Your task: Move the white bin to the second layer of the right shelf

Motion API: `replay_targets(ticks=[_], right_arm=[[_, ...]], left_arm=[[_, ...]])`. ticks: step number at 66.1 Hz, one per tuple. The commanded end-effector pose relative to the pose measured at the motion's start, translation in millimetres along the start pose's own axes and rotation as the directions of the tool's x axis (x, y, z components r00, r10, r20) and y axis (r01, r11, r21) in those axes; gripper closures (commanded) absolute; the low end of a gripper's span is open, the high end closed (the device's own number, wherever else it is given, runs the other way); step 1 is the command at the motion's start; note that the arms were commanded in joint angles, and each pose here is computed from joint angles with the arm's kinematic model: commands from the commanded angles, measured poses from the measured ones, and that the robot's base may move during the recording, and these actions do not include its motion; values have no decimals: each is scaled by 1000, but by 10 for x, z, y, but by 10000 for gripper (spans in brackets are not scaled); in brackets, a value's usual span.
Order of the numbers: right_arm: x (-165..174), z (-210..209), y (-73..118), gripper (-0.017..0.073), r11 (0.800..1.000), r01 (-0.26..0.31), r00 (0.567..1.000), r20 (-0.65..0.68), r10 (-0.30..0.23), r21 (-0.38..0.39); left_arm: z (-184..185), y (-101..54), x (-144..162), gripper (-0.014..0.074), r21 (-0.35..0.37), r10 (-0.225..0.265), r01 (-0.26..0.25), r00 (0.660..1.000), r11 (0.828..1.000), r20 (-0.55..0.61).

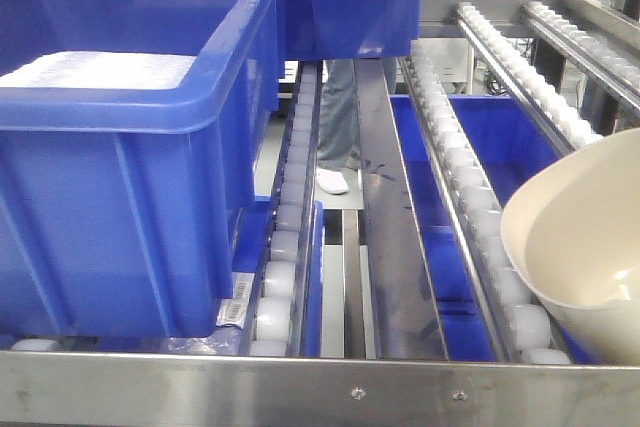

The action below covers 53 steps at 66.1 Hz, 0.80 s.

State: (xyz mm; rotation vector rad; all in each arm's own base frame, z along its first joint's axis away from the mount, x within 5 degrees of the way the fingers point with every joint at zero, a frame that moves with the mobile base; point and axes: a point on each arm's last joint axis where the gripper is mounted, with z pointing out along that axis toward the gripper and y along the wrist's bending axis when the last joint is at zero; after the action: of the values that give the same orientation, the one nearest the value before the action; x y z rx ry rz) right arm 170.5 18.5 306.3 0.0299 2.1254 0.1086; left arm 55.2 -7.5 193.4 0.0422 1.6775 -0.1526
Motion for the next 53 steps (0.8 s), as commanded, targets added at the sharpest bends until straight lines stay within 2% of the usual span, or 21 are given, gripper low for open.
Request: replay_targets(ticks=[1,3,7,9,13,26,45,47,50,53], right_arm=[[-161,-415,0,188,1000,18,975,224,-12,-23],[-147,-530,-12,263,999,24,965,263,-18,-21],[-84,-777,-40,477,999,35,939,343,-27,-17],[-48,-854,-52,529,999,40,929,370,-32,-14],[41,-966,-77,473,999,54,909,414,-49,-1],[193,-1150,-108,491,999,52,875,483,-43,-5],[194,-1152,-109,491,999,52,874,484,-43,-5],[183,-1158,-109,491,998,61,867,495,-54,2],[168,-1166,-121,491,995,93,854,510,-99,38],[170,-1163,-126,491,994,100,854,508,-110,47]], left_arm=[[4,1,2,509,8,-14,13,997,1000,78],[4,1,2,509,8,-14,13,997,1000,78],[4,1,2,509,8,-14,13,997,1000,78],[4,1,2,509,8,-14,13,997,1000,78],[4,1,2,509,8,-14,13,997,1000,78],[4,1,2,509,8,-14,13,997,1000,78],[4,1,2,509,8,-14,13,997,1000,78],[4,1,2,509,8,-14,13,997,1000,78],[4,1,2,509,8,-14,13,997,1000,78],[4,1,2,509,8,-14,13,997,1000,78]])
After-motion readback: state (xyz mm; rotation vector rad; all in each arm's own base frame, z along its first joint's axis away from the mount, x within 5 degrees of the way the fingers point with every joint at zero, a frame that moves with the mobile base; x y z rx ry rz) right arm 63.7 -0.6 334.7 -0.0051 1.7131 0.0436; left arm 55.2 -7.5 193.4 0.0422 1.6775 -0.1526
